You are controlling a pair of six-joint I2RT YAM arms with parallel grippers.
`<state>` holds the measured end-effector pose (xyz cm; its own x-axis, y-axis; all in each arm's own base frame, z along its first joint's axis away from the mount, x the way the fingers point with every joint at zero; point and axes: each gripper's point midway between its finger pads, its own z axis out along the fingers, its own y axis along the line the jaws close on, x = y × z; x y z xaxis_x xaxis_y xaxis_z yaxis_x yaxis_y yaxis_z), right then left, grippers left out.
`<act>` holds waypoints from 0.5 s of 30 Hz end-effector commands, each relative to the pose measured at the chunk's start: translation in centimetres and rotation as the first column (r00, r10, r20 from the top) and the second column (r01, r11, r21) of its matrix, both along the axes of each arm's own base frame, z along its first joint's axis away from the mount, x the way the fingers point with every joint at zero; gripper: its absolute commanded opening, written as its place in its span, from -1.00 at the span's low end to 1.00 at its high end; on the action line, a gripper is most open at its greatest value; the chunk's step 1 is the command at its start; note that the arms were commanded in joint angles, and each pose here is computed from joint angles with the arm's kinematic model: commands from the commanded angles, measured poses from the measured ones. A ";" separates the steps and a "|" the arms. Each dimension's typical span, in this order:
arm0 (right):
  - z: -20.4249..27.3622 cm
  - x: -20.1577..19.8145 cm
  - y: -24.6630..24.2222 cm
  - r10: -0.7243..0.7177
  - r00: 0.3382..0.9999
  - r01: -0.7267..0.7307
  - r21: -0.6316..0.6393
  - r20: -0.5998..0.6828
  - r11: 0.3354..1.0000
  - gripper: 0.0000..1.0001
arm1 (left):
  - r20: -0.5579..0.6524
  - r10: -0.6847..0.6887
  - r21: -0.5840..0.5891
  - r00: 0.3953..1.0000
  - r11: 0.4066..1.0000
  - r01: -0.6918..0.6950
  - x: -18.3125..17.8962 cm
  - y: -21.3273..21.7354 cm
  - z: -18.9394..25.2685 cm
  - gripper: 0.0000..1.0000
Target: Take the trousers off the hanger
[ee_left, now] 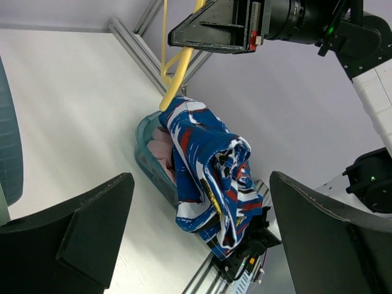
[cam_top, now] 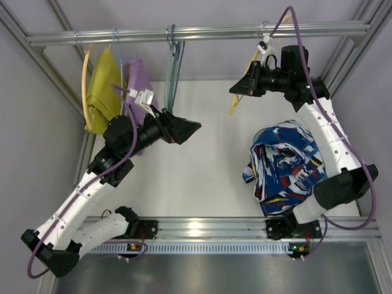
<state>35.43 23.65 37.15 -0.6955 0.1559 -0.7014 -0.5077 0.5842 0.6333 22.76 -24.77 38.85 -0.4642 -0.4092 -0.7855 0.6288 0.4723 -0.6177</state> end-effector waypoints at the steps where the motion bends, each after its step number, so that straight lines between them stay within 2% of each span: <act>1: 2.3 0.0 -0.2 0.095 0.961 -0.084 -0.052 0.261 0.995 -1.00 | 0.037 -0.002 -0.025 0.999 1.000 0.003 -0.5 0.4 1.0 0.97; 7: -0.8 0.6 0.4 0.205 0.954 -0.180 -0.125 0.219 0.976 -1.00 | 0.038 -0.005 -0.030 0.999 1.000 0.006 -0.5 0.3 1.0 0.97; 15: -2.5 1.9 0.6 0.308 0.918 -0.257 -0.215 0.250 0.942 -1.00 | 0.050 -0.001 -0.027 0.999 1.000 0.003 -0.7 0.6 1.1 0.97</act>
<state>37.55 24.30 32.97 -0.5692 -0.1081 -0.8151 -0.7271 0.5290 0.4376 22.54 -24.62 38.60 -0.4657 -0.4092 -0.7846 0.6277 0.4722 -0.6188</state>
